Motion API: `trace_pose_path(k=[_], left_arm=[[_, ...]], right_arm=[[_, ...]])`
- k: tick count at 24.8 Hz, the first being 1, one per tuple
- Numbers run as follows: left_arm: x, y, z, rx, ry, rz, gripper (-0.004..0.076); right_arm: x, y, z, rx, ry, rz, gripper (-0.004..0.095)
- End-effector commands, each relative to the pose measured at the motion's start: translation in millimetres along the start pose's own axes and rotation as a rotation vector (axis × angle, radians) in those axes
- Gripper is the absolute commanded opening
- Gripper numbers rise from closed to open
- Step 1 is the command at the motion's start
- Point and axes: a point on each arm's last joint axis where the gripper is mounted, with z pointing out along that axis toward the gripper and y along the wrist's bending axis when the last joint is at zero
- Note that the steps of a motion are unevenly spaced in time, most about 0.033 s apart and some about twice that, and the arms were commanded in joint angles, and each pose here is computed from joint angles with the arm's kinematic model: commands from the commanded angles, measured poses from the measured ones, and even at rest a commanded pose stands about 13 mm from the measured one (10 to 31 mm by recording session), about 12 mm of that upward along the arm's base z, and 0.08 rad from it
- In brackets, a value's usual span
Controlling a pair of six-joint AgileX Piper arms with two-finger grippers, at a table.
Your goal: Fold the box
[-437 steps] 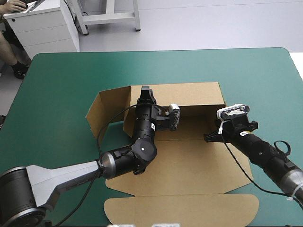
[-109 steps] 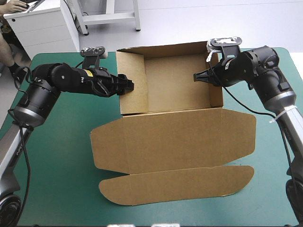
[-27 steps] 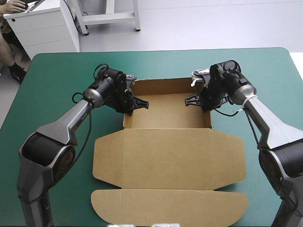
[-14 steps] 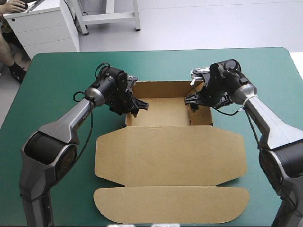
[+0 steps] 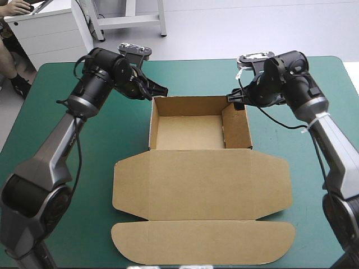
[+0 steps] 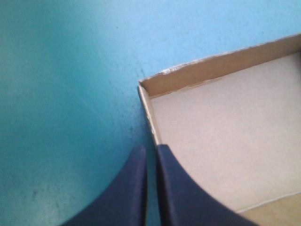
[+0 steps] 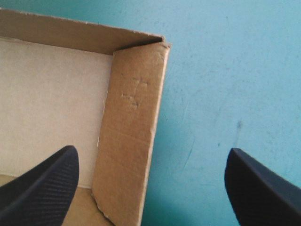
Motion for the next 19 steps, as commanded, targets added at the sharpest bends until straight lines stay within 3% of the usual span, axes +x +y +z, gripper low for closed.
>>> trace_pose_path(k=[1, 8, 19], left_arm=[[17, 1, -66, 0.037, -0.069, 0.003, -0.0004], [109, 22, -135, 0.008, -0.071, 0.07, -0.0004], [234, 48, -184, -0.001, -0.195, 0.071, -0.0004]], right_arm=[[15, -6, -37, 0.005, -0.049, -0.009, 0.0782], [11, -4, -26, -0.011, -0.105, 0.025, 0.0782], [8, 5, 56, -0.035, 0.093, 0.044, 0.0782]])
